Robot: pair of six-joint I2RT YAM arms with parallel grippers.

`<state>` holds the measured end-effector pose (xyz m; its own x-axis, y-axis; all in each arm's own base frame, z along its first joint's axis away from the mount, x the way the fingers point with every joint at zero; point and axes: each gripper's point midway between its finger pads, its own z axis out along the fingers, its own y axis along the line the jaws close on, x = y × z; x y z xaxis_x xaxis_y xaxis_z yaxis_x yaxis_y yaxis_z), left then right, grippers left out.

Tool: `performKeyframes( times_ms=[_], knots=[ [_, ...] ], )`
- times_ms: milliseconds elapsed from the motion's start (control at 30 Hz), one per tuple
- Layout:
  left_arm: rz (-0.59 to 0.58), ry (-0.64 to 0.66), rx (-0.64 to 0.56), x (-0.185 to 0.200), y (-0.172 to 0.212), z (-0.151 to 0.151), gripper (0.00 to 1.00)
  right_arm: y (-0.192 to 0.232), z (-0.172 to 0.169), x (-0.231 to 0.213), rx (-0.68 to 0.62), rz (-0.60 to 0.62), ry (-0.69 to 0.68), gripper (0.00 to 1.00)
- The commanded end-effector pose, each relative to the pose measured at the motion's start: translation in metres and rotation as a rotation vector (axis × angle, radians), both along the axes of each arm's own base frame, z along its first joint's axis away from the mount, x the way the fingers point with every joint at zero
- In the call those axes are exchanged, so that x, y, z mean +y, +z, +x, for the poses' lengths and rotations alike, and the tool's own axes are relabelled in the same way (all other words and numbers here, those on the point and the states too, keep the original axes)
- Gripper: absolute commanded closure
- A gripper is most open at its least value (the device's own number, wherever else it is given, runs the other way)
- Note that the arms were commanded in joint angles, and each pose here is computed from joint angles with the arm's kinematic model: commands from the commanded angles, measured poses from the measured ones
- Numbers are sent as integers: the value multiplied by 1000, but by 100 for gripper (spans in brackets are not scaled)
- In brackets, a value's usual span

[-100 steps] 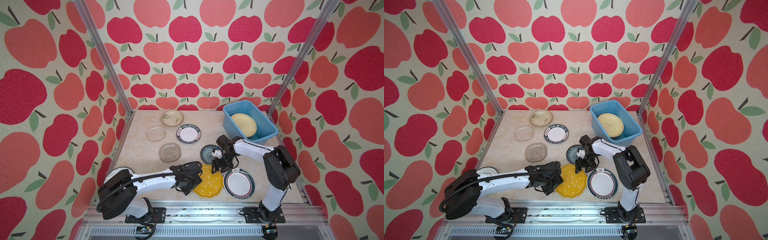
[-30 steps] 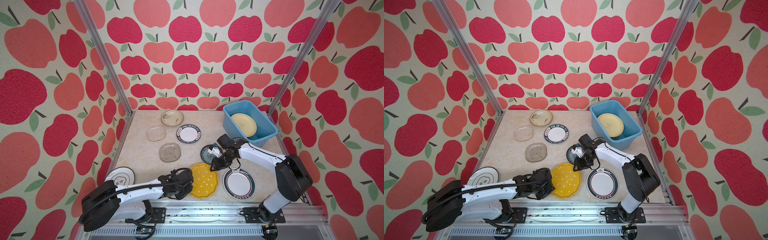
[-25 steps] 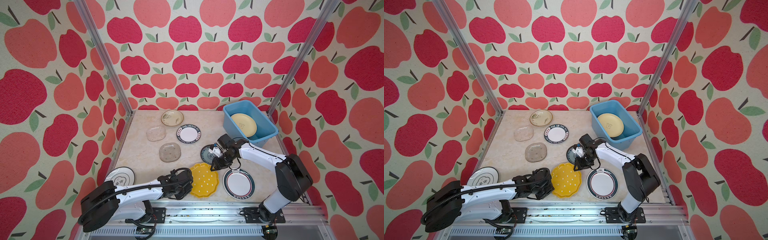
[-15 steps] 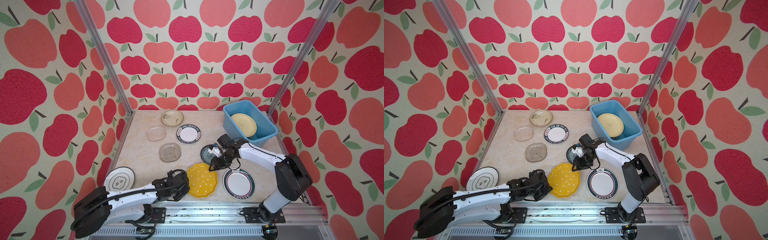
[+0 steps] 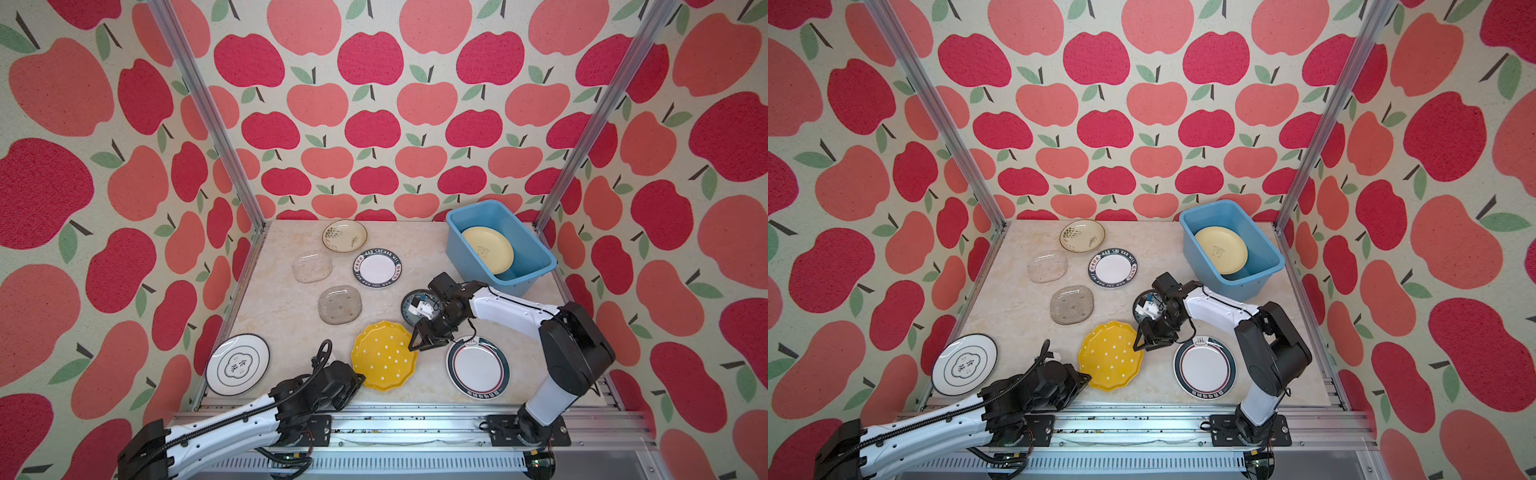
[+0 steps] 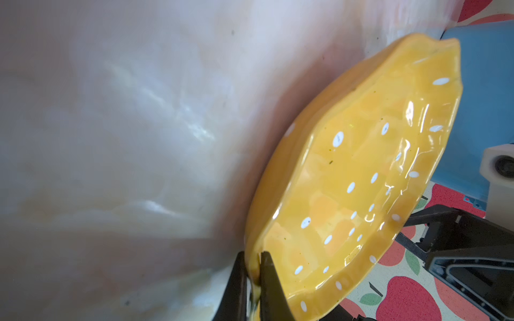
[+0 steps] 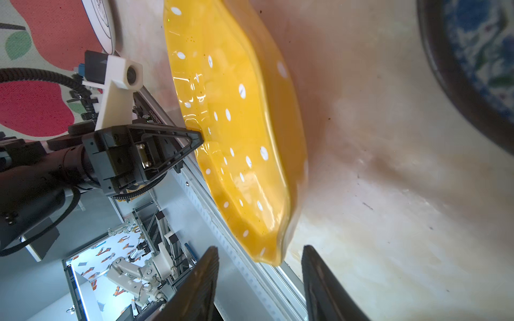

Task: Place the plates into the plastic bin on the countertop
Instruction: 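Tilt up the yellow plate with the right gripper while the left gripper holds, then lift the yellow plate upright with the right gripper while the left gripper releases and withdraws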

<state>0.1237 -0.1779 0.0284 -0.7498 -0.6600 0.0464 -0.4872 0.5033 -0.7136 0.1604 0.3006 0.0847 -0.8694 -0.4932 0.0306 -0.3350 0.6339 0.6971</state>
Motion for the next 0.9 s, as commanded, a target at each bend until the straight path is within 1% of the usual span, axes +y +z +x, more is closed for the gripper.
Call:
performKeyframes(
  times_ms=[0,133,300,500,700,867],
  knots=[
    [-8,56,-22,8,4,6,100,-6,-7,1,59,-21,-10,47],
    [-7,49,-14,7,2,5,100,-9,-4,6,69,-38,-26,47],
    [-7,43,-12,2,0,6,100,-18,7,12,70,-55,-89,46],
    [-15,33,-10,-4,2,8,100,-17,17,31,85,21,-137,46],
    [-18,28,-12,-7,4,9,100,-20,18,47,104,64,-136,46],
    [-23,24,-10,-9,6,9,100,-12,16,64,108,139,-119,51]
  ],
)
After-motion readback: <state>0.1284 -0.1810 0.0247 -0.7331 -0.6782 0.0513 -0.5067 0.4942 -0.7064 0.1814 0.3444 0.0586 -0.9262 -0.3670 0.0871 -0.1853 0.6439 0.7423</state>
